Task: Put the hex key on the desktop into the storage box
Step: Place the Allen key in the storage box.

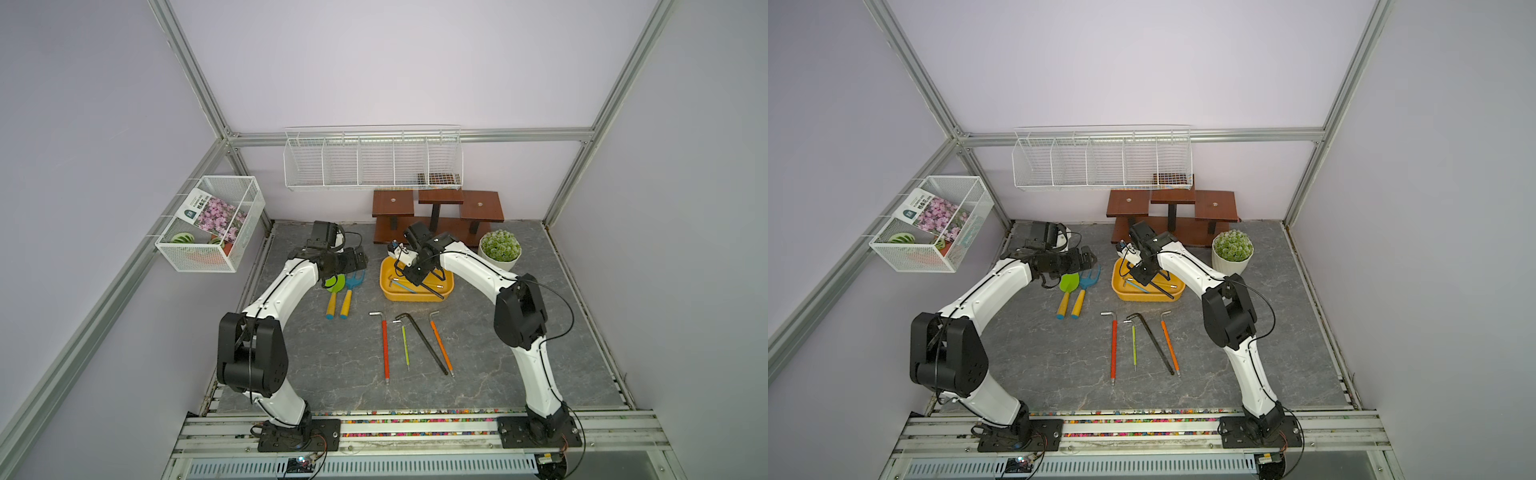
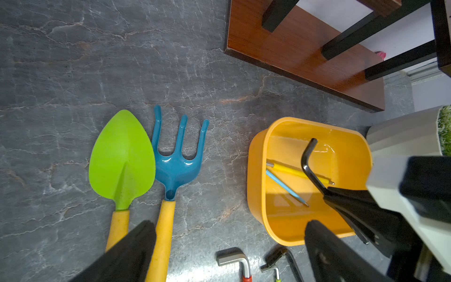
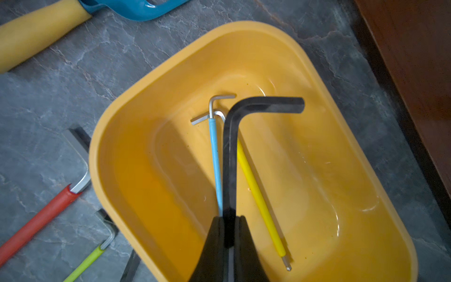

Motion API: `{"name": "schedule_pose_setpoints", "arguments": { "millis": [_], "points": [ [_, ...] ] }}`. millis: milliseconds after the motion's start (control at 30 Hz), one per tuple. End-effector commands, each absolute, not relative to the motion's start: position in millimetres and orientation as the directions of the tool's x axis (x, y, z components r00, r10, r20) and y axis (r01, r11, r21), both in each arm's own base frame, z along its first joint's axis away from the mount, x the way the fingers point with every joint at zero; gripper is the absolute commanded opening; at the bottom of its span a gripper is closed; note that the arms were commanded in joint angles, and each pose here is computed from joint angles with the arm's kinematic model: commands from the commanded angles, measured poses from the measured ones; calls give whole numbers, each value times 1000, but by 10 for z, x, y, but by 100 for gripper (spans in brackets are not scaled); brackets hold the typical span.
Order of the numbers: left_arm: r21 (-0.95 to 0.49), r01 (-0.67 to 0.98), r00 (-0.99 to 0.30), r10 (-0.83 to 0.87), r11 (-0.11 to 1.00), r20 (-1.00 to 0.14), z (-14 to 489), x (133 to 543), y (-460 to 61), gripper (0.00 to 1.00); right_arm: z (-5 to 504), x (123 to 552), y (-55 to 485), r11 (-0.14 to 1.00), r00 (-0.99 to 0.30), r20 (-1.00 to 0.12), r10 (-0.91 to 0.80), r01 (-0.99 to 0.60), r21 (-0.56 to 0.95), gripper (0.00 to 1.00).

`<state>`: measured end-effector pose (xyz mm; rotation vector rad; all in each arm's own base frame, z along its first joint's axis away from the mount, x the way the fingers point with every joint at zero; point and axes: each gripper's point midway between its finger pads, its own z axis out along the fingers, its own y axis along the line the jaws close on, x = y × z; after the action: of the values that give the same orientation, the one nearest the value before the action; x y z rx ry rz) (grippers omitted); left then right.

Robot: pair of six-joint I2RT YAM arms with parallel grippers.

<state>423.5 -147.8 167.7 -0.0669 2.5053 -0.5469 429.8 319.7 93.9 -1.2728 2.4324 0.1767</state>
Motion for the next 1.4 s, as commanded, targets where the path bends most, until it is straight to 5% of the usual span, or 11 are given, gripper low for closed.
{"name": "schedule_pose_setpoints", "arguments": {
  "millis": [0, 767, 1133, 1367],
  "points": [
    [-388, 76, -843, -149, 918, -516, 1645, 4249, -1516, 100, 921, 4351, 3266, 560, -494, -410, -766, -827, -48, 0],
    [-372, 67, -852, -141, 926, -505, 1574, 4254, -1510, 100, 536, 4405, 3395, 533, -494, -393, -775, -846, 11, 1],
    [-361, 71, -853, -130, 930, -505, 1558, 4243, -1535, 100, 824, 4436, 3339, 575, -519, -425, -742, -818, -4, 33],
    [-350, 103, -837, -109, 931, -536, 1639, 4220, -1575, 100, 1302, 4431, 3174, 634, -530, -475, -702, -769, -78, 42]
  ]
}}
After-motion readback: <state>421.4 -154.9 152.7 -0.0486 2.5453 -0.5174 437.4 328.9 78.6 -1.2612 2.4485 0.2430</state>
